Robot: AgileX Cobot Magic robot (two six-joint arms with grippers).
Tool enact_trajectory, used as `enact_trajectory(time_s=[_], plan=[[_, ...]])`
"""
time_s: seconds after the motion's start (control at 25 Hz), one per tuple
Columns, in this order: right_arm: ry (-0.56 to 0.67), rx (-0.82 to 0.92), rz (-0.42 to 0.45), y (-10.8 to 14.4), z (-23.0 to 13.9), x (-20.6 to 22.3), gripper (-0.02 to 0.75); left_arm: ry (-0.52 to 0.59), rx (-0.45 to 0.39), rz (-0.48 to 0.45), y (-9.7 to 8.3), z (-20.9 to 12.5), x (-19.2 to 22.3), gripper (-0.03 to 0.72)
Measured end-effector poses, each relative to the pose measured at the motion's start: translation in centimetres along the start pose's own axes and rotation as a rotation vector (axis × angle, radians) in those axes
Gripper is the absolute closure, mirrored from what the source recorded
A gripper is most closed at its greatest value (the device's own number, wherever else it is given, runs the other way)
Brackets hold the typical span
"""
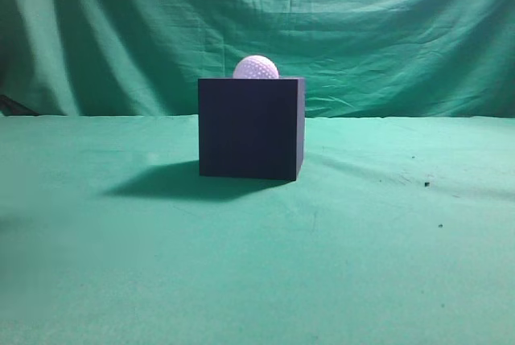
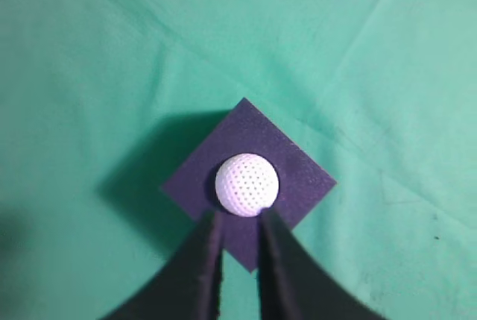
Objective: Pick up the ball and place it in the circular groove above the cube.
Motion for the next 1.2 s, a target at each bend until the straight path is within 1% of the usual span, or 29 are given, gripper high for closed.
enact_trajectory(time_s=[0.04, 0.08, 0.12, 0.16, 0.32, 0.44, 0.6, 0.68, 0.8, 1.2], plan=[[-0.014, -0.002, 0.000, 0.0, -0.1, -0.9, 0.628, 0.000, 0.000, 0.000, 0.0, 0.0, 0.0, 0.688], [-0.037, -0.003, 0.002, 0.0, -0.2, -2.1, 0.673, 0.000, 0.000, 0.000, 0.0, 0.0, 0.0, 0.688], [-0.063, -0.005, 0.003, 0.1, -0.3, -3.4, 0.697, 0.000, 0.000, 0.000, 0.0, 0.0, 0.0, 0.688], [-0.094, -0.006, 0.005, 0.1, -0.4, -4.8, 0.738, 0.000, 0.000, 0.000, 0.0, 0.0, 0.0, 0.688], [-0.187, -0.004, 0.016, 0.1, -1.9, -9.5, 0.738, 0.000, 0.000, 0.000, 0.0, 0.0, 0.0, 0.688], [-0.223, 0.018, 0.010, -0.3, -4.4, -12.2, 0.738, 0.000, 0.000, 0.000, 0.0, 0.0, 0.0, 0.688], [-0.196, 0.056, -0.006, -1.0, -9.1, -13.3, 0.738, 0.000, 0.000, 0.000, 0.0, 0.0, 0.0, 0.688], [-0.186, 0.078, -0.015, -1.5, -12.0, -13.8, 0.738, 0.000, 0.000, 0.000, 0.0, 0.0, 0.0, 0.688], [-0.202, 0.107, -0.034, -2.3, -16.3, -14.3, 0.738, 0.000, 0.000, 0.000, 0.0, 0.0, 0.0, 0.688], [-0.494, 0.125, -0.004, -4.0, -27.5, -15.4, 0.738, 0.000, 0.000, 0.000, 0.0, 0.0, 0.0, 0.688]])
Point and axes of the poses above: a point on each arm's last joint axis where the gripper is mounted, x pointing out along that axis toward the gripper, y along the wrist's bending axis when the last joint is at zero, z = x × y, the point moved 3 cm from there along x, pointing out along that axis toward the gripper, and after that the axes turned 3 degrees about x, right-handed, at the moved point
